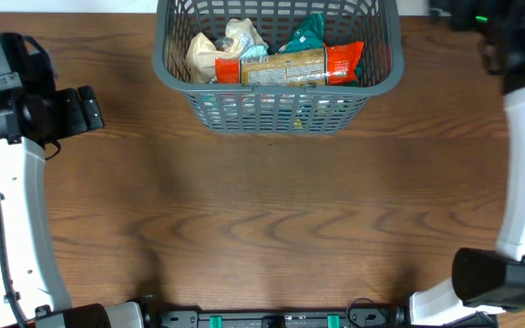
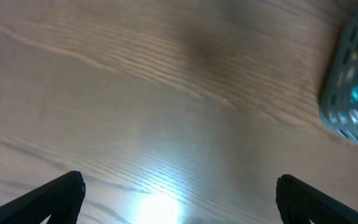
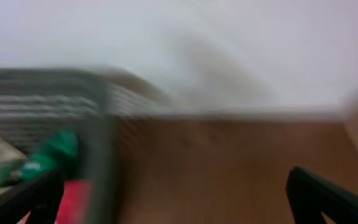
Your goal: Pack container
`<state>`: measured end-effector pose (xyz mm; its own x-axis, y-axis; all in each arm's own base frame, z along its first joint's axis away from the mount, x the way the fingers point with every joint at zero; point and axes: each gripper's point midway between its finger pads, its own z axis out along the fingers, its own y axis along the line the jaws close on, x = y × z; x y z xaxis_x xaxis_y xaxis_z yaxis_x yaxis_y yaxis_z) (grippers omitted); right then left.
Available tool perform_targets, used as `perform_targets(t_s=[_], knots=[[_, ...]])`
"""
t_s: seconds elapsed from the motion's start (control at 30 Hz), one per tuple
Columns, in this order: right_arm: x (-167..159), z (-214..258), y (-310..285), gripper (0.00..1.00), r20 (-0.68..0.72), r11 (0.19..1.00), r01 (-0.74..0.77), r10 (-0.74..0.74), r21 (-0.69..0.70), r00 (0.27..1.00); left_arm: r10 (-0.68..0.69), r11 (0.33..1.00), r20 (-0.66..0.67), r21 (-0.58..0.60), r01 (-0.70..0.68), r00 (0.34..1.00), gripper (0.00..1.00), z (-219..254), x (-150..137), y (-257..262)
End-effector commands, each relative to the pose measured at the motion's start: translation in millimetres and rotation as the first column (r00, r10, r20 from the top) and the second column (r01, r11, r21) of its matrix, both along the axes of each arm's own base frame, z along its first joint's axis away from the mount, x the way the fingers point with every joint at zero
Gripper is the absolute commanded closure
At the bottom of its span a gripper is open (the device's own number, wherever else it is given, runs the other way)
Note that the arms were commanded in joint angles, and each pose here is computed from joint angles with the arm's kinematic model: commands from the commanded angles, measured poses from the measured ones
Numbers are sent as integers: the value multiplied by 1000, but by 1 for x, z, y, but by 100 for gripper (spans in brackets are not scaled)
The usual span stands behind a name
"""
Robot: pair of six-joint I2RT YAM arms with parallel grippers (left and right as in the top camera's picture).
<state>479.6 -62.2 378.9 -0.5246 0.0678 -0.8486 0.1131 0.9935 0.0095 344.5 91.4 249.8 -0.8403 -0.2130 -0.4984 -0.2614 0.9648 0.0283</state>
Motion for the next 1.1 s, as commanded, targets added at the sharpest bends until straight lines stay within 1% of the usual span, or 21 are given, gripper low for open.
perform_targets(t_s=[0.0,0.17,0.23,0.37,0.47,0.6,0.8,0.93,1.07], knots=[[-23,-3,-39,1,-38,978,184,-181,98,983,-114,993,-19,34,114,993,1,-1,4,-19],[-54,-23,-66,1,-154,967,246,-235,60,960,-243,968,-11,63,244,970,1,6,5,-59],[-65,-31,-68,1,-202,963,261,-244,63,949,-270,958,-15,98,270,963,1,11,0,-69],[-82,-47,-60,1,-257,964,256,-232,65,938,-317,943,12,111,314,948,1,26,-15,-88],[-98,-56,-53,1,-255,966,251,-226,70,940,-343,934,55,124,335,938,1,43,-31,-96],[-119,-69,-45,1,-221,968,241,-219,77,950,-340,936,103,130,326,935,1,62,-58,-95],[-159,-105,-30,1,-147,972,220,-206,86,967,-328,942,233,147,300,915,1,79,-93,-94],[-180,-131,-21,1,-118,978,193,-183,75,976,-325,944,336,171,282,884,1,79,-104,-93],[-193,-155,-10,1,-135,986,147,-135,79,981,-321,946,412,187,266,853,1,71,-110,-92]])
